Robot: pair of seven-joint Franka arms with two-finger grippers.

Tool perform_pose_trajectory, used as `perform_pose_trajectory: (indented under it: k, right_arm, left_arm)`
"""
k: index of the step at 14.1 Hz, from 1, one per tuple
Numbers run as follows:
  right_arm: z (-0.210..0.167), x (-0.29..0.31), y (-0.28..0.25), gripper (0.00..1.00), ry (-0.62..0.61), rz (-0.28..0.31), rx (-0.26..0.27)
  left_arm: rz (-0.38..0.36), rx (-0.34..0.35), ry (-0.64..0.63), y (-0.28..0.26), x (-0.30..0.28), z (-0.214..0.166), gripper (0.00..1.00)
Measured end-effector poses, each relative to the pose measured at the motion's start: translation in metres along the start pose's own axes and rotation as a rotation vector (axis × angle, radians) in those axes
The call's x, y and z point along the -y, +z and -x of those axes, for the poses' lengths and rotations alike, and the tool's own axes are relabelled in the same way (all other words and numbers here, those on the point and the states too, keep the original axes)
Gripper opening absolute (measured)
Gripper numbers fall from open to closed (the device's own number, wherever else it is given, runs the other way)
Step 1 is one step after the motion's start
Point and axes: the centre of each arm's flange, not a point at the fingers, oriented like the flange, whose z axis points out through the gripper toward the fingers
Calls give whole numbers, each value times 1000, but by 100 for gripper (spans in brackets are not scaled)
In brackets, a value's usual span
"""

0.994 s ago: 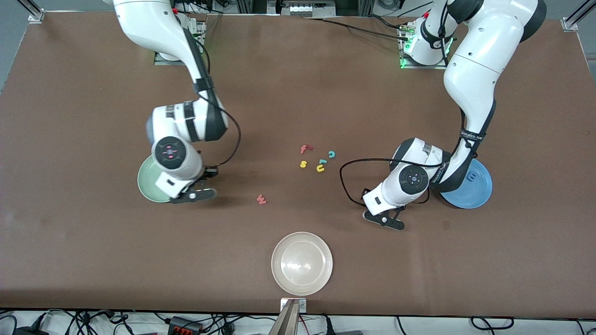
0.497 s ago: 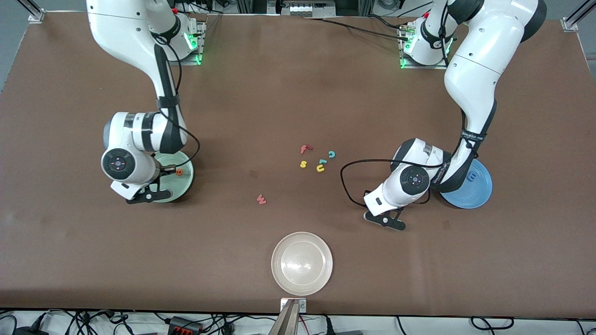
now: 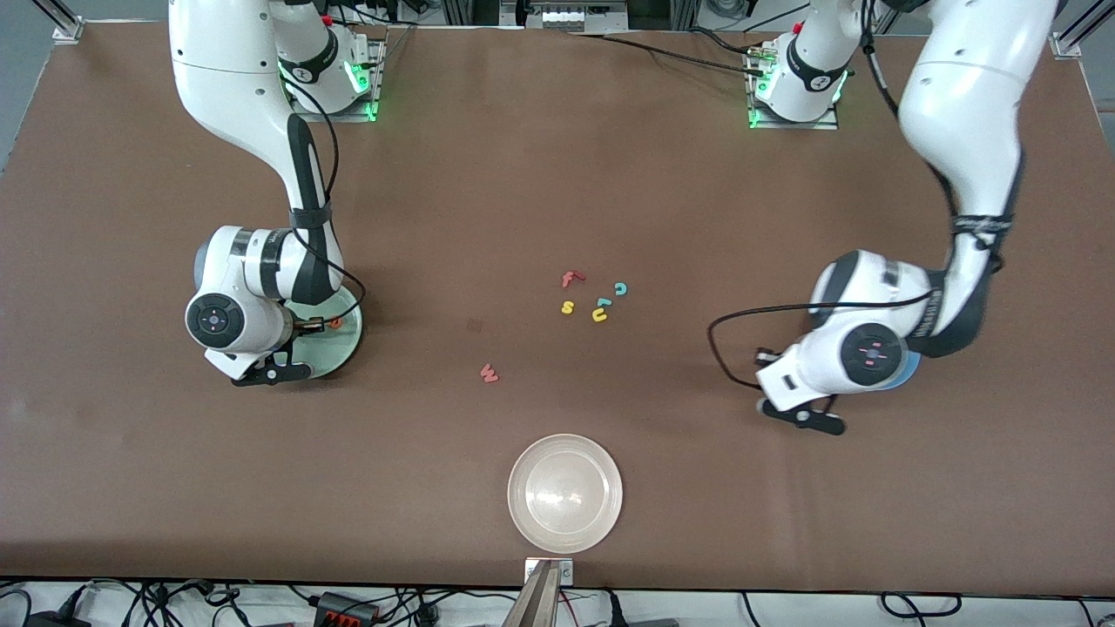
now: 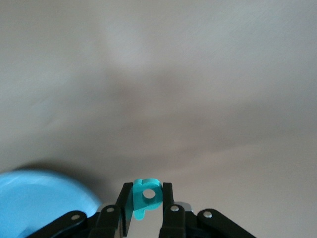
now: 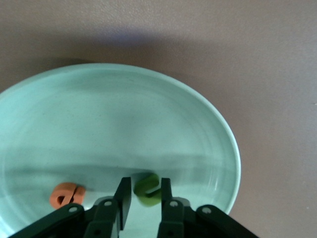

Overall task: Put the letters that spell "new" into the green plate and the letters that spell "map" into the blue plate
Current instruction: 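Place the green u on the green plate while the left gripper grasps the teal p, then place the teal p on the blue plate while the right gripper reaches the pink m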

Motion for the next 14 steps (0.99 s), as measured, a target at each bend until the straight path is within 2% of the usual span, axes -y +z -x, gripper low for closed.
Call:
perform_pose_trajectory:
  k: [3,6,7,9,11,12,13,14]
  right_arm:
    - [-7,3,-16,64,-3,-8,-35]
    - [-24,23,-57,93,-82,-20,-120]
    - [-30,43,-73,100,-123,-41,-153]
    - [-37,91,-95,100,-189,-91,-203]
    - [-35,146,-101,100,-266,-140,-219]
    - [-34,170,-104,100,-302,-154,-239]
    - [-34,188,-111,96,-326,-161,-264]
    - [-36,200,-117,95,-344,-163,-288]
  left_arm:
    - [27,101,39,6,78,27,27]
    - [61,136,28,33,139,48,27]
    - [68,137,26,45,148,52,27]
    - [76,133,33,64,147,53,28]
    - [79,133,47,73,138,51,32]
    - [79,132,49,74,138,51,37]
    - [78,130,48,74,138,51,45]
    - [77,128,48,73,138,50,55]
